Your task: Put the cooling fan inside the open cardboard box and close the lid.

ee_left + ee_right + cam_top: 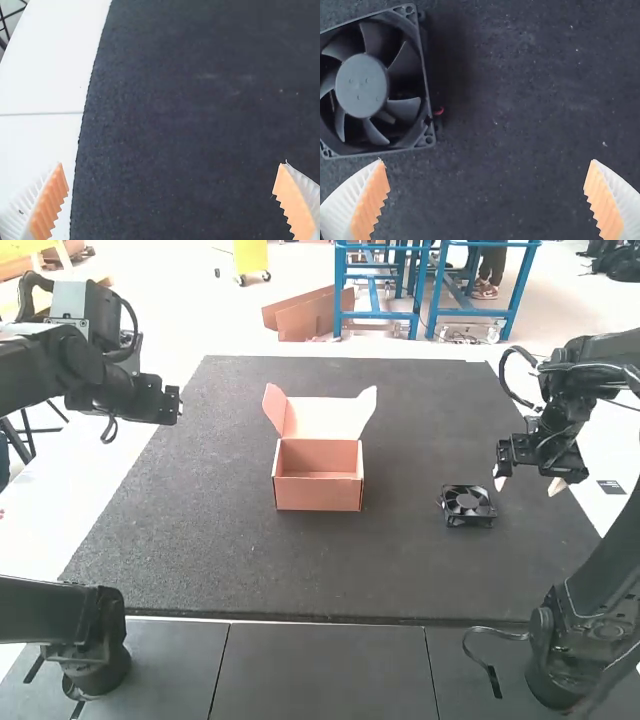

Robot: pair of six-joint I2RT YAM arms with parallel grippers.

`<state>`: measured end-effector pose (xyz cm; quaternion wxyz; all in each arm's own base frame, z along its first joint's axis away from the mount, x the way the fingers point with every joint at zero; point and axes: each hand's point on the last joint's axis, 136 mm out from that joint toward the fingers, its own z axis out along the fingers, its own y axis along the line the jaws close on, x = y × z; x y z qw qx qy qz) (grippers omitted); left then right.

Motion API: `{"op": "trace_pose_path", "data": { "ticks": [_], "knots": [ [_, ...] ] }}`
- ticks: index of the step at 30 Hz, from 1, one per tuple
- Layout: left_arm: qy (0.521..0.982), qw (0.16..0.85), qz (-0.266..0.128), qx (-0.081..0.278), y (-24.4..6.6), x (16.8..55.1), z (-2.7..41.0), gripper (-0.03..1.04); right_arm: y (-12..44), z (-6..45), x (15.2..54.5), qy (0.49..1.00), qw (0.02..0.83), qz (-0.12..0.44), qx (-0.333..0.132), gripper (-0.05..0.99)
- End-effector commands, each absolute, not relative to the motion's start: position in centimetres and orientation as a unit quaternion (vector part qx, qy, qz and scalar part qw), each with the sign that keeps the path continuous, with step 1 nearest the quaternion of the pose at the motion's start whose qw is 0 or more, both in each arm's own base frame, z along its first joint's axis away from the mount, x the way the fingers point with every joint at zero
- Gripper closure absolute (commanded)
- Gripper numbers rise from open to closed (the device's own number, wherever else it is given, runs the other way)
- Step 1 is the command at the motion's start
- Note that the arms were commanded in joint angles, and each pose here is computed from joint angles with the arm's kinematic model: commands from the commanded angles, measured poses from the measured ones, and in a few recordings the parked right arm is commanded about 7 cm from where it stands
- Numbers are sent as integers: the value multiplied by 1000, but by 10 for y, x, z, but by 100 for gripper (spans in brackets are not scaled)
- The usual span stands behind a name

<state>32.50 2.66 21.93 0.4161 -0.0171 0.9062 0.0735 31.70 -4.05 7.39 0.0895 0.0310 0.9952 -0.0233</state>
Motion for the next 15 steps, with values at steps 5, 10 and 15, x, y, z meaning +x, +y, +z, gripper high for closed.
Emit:
{"op": "trace_pose_path", "data": {
  "ticks": [5,10,15],
  "knots": [
    [898,432,74,-29,30,326,233,4,-35,55,326,995,89,0,34,4],
    [899,431,72,-32,30,325,233,4,-37,41,334,995,88,0,39,4],
    [899,431,70,-33,29,325,233,4,-39,27,341,996,85,1,42,4]
  ]
}}
